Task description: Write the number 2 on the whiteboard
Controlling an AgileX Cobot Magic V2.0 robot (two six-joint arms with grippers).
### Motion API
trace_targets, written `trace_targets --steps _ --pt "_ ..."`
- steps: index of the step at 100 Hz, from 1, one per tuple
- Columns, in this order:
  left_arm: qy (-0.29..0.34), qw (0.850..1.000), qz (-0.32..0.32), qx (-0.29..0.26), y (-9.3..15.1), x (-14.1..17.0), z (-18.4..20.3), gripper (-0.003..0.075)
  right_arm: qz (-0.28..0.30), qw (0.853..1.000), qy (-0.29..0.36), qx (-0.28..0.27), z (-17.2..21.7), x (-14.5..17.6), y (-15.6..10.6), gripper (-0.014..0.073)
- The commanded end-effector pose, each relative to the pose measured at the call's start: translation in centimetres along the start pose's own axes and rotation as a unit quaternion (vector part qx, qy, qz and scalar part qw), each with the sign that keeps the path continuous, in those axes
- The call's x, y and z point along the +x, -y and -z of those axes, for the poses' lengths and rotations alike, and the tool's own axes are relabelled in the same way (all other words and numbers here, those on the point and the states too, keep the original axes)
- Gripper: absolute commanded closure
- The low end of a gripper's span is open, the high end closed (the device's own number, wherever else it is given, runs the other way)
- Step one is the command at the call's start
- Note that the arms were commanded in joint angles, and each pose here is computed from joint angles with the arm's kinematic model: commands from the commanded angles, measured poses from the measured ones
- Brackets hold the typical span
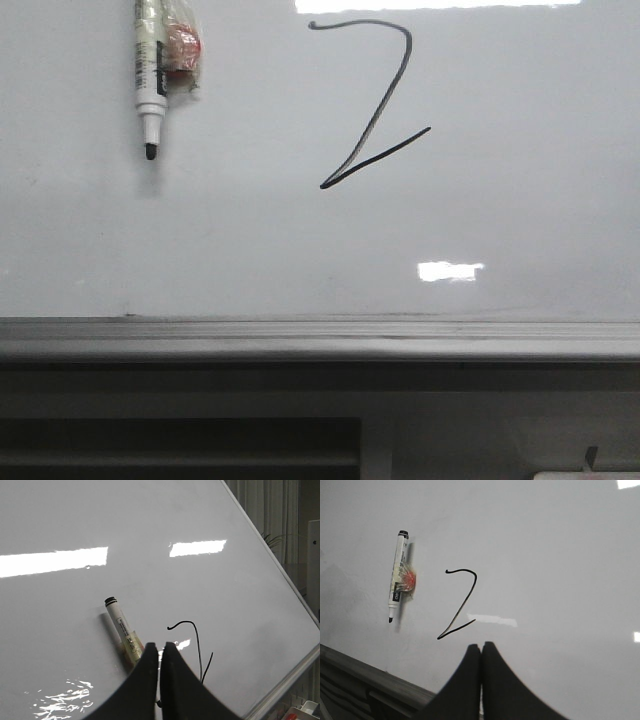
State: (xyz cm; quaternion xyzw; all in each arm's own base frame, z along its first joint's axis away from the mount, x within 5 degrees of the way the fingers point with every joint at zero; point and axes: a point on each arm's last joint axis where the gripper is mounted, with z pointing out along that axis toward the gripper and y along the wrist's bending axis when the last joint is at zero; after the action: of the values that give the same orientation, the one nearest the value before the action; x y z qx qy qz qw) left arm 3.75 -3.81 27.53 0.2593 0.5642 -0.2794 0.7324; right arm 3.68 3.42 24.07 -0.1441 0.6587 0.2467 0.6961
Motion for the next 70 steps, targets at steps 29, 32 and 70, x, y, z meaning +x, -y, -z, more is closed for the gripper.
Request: trace_targets --steps 29,32,70 --pt "0.031 0.99 -0.043 -0.133 -1.5 -1.1 0.1 0.074 -0.002 0.999 0.03 0.012 0.3 -1.1 0.1 0.0643" --pt "0.028 0.986 -0.049 -0.155 -1.7 -1.0 0.2 0.074 -0.002 0.999 0.03 0.012 0.3 -1.1 0.1 0.0643" --pt "-0.005 0.948 -0.031 -0.316 -3.0 4.4 2.2 0.074 -0.002 0.999 0.03 0.012 0.3 -1.1 0.1 0.0643"
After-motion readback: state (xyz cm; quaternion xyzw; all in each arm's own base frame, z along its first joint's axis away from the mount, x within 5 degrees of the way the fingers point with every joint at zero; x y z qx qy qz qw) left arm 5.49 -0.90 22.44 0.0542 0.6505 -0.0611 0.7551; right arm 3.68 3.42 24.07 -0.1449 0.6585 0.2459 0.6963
